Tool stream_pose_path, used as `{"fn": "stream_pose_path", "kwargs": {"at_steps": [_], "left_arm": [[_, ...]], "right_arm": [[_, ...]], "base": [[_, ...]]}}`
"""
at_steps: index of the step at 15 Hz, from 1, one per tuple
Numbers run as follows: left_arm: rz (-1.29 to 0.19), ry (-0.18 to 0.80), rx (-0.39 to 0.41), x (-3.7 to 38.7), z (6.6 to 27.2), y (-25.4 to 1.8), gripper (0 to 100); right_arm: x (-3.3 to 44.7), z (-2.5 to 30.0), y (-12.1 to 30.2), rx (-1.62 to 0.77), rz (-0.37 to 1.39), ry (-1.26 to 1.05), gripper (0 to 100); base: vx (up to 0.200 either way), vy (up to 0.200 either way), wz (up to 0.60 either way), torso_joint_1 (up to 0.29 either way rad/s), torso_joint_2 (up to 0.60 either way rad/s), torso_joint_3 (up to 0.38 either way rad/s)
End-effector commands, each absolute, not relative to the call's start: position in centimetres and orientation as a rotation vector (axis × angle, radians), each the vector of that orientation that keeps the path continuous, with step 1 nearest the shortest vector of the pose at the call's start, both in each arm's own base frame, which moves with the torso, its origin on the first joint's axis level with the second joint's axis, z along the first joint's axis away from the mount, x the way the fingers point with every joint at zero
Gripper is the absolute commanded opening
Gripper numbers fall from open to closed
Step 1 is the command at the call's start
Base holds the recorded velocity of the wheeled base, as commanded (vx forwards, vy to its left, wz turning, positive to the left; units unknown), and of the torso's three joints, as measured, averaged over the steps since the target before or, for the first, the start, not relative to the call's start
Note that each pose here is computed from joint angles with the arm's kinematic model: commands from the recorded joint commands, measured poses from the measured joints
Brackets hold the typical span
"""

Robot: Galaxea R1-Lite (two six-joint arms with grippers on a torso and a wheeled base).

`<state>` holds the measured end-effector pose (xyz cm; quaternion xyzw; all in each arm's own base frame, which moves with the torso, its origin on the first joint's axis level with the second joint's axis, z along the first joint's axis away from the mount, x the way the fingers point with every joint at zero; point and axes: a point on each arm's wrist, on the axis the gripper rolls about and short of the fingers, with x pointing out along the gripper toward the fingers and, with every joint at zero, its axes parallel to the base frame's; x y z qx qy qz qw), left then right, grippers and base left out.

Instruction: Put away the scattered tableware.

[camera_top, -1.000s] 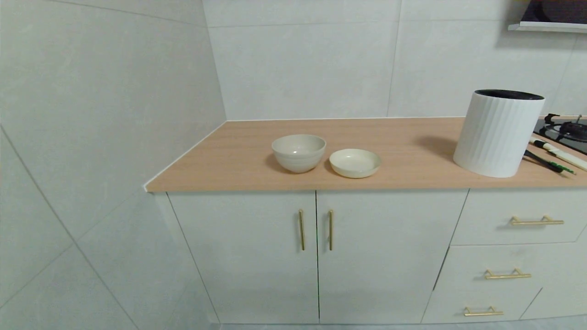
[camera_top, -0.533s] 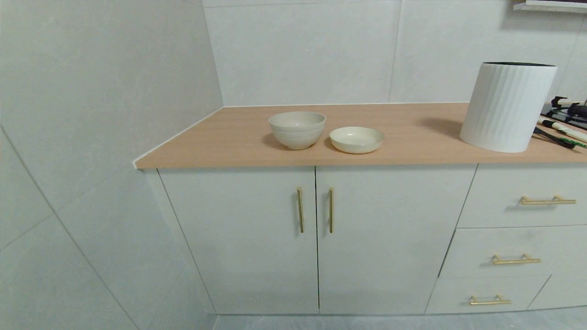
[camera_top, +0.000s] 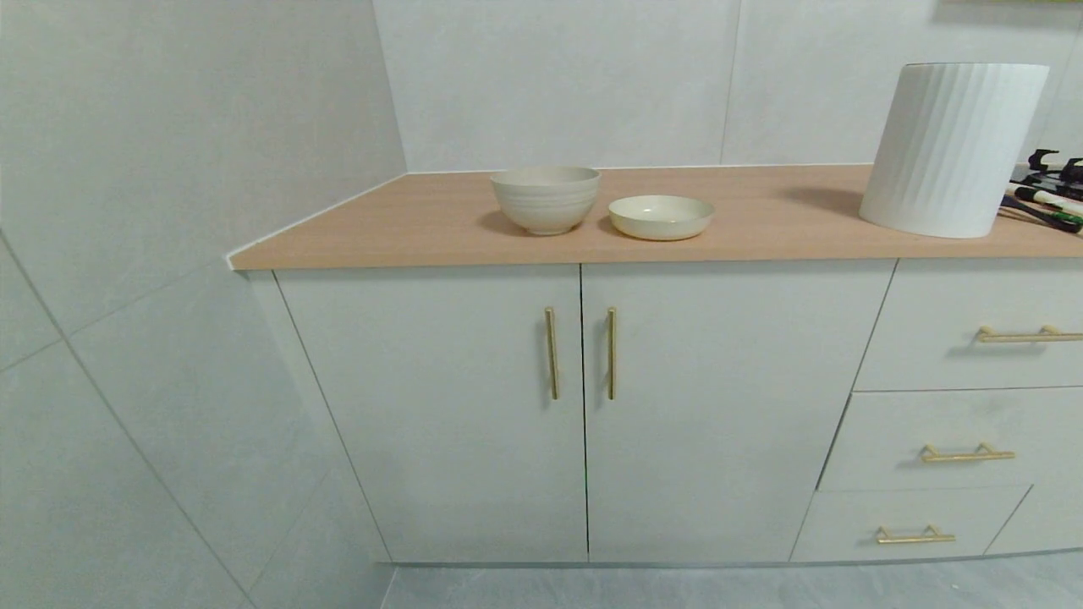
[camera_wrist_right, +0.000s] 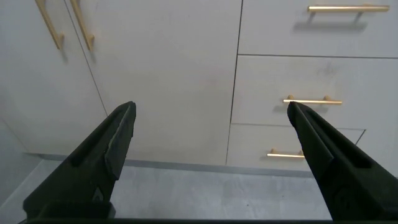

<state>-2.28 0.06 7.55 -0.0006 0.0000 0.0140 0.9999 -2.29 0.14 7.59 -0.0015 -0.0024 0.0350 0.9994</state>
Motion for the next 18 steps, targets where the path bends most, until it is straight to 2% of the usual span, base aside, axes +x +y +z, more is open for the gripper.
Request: {"fn": "stream_pose_path", "kwargs": {"at_steps": [1,3,6,16,18], "left_arm": [[0.029,0.0,-0.002,-2.28,7.55,0.06,100],[0.029,-0.002,-0.002,-2.28,7.56,0.06,100],[0.029,-0.002,-0.002,-2.28,7.56,0.06,100],[0.029,0.0,0.0,-2.28,7.55,0.06,100],[0.029,0.0,-0.002,-2.28,7.55,0.06,100]], "right_arm": [[-2.29,7.6,0.14,-0.003,0.071,-0.005,100],[-2.29,7.6,0.14,-0.003,0.071,-0.005,100],[-2.29,7.6,0.14,-0.003,0.071,-0.005,100],[-2.29,7.6,0.14,-0.003,0.071,-0.005,100],[-2.29,7.6,0.14,-0.003,0.071,-0.005,100]], "base": [[0.0,0.0,0.0,-0.017,0.05,0.046],[0.0,0.0,0.0,0.0,0.0,0.0],[0.0,0.2,0.0,-0.002,0.01,0.012],[0.0,0.0,0.0,0.0,0.0,0.0],[0.2,0.0,0.0,0.0,0.0,-0.002]]}}
